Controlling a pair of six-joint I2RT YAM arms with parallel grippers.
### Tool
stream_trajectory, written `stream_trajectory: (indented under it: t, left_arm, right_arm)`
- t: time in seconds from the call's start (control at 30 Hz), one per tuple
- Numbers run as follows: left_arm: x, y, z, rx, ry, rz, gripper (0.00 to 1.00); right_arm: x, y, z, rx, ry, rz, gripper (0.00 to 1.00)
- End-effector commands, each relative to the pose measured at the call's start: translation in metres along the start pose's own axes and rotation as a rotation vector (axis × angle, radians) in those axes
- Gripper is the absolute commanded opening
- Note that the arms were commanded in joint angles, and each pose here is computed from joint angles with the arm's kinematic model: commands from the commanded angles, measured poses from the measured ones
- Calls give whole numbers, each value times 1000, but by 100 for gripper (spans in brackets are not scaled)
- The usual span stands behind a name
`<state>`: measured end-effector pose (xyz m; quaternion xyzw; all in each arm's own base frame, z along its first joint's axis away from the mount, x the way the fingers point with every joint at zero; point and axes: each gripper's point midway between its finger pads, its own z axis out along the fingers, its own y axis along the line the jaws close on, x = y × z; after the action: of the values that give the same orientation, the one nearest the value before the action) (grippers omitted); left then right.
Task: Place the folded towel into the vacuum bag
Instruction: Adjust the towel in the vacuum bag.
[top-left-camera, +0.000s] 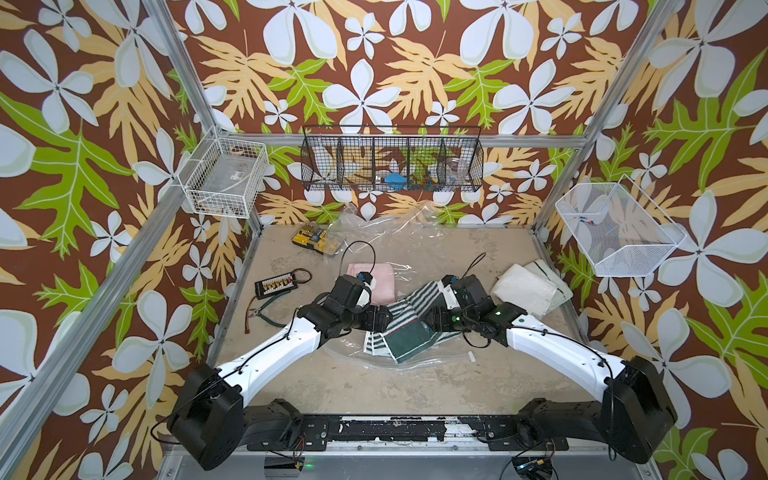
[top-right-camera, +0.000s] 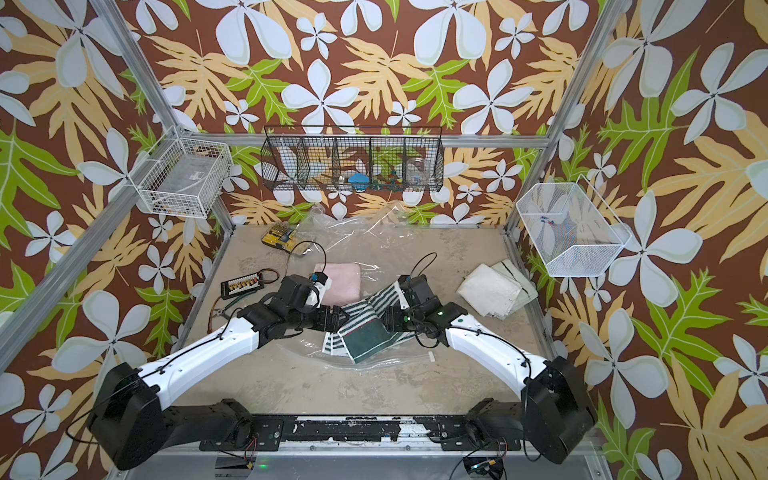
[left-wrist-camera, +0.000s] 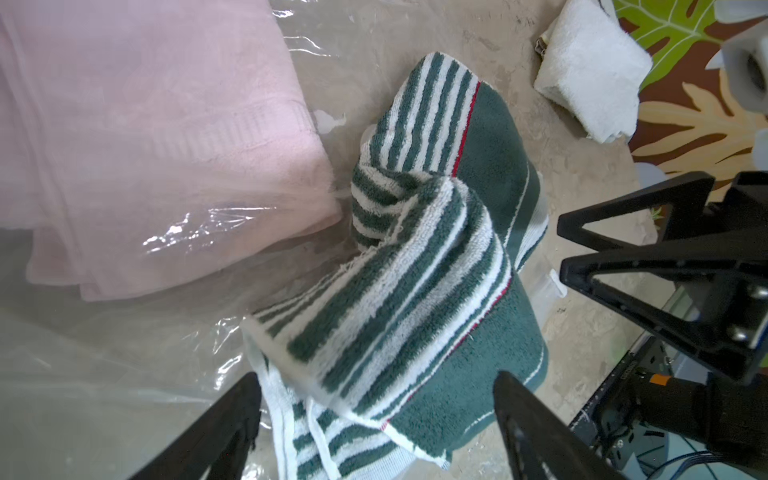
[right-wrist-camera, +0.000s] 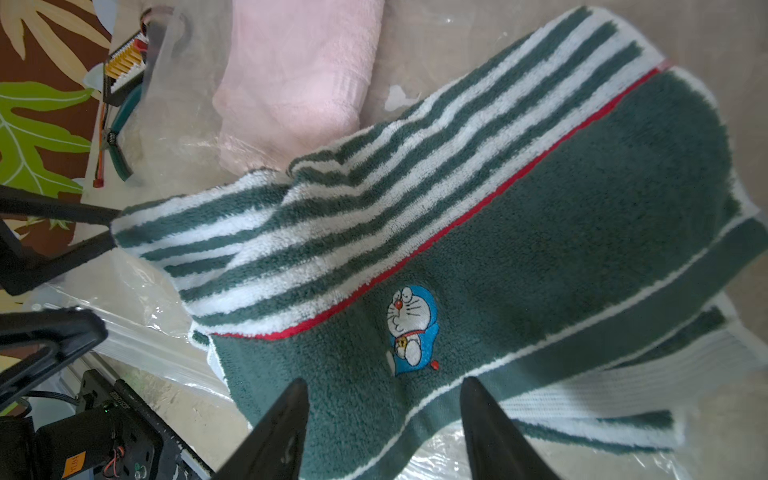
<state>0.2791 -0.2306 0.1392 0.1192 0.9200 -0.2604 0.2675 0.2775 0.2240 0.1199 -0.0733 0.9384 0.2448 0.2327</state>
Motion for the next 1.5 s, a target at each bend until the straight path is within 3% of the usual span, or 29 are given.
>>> stream_trajectory:
  t: [0.0, 0.1, 0.17, 0.2, 0.27, 0.4, 0.53, 0.6, 0.73, 0.8, 0.9, 0.97, 1.07, 1.13, 1.23, 1.47]
  left_arm:
    - [-10, -1, 6, -7, -26, 96, 82]
    - [-10, 2, 12, -24, -22, 131, 73]
    - [-11, 3, 18, -28, -13, 152, 61]
    - [-11, 4, 21, -35, -5, 158, 53]
    - [-16, 10, 21, -79, 3, 169, 28]
    - [-37, 44, -10, -308, -5, 184, 0]
    - [-46, 93, -40, -475, 14, 79, 0]
    - [-38, 121, -40, -536, 57, 24, 2]
    - [-32, 155, -32, -639, 117, -45, 27]
    - [-40, 168, -41, -715, 95, -55, 39]
    - [-60, 173, -61, -771, 23, -66, 48]
    - [-66, 161, -68, -721, -1, -75, 51]
    - [-61, 114, -69, -529, -24, -79, 57]
    - [-44, 80, -64, -364, 5, -89, 60]
    - [-20, 50, -63, -225, 31, -116, 61]
    - [4, 30, -64, -161, 68, -118, 64]
  right_arm:
    - [-11, 6, 8, -26, -21, -16, 59]
    - [-19, 10, 15, -40, -26, -10, 58]
    - [-20, 8, 23, -41, -17, 2, 58]
    - [-19, 6, 27, -40, -12, 11, 57]
    - [-17, -1, 34, -33, -2, 35, 56]
    - [-5, -17, 50, -3, 23, 87, 54]
    - [10, -30, 62, 28, 40, 146, 55]
    - [14, -35, 65, 49, 44, 159, 58]
    - [7, -8, 61, -52, 71, 88, 61]
    - [-5, 6, 44, -84, 57, 40, 64]
    - [-21, -7, 13, -51, -8, 45, 69]
    - [-21, -34, 0, -1, -29, 97, 72]
    - [-9, -78, -3, 97, -11, 166, 77]
    - [-6, -85, -1, 76, -1, 203, 77]
    - [-15, -83, 2, 52, -14, 219, 76]
    - [-1, -89, 24, 33, 36, 271, 64]
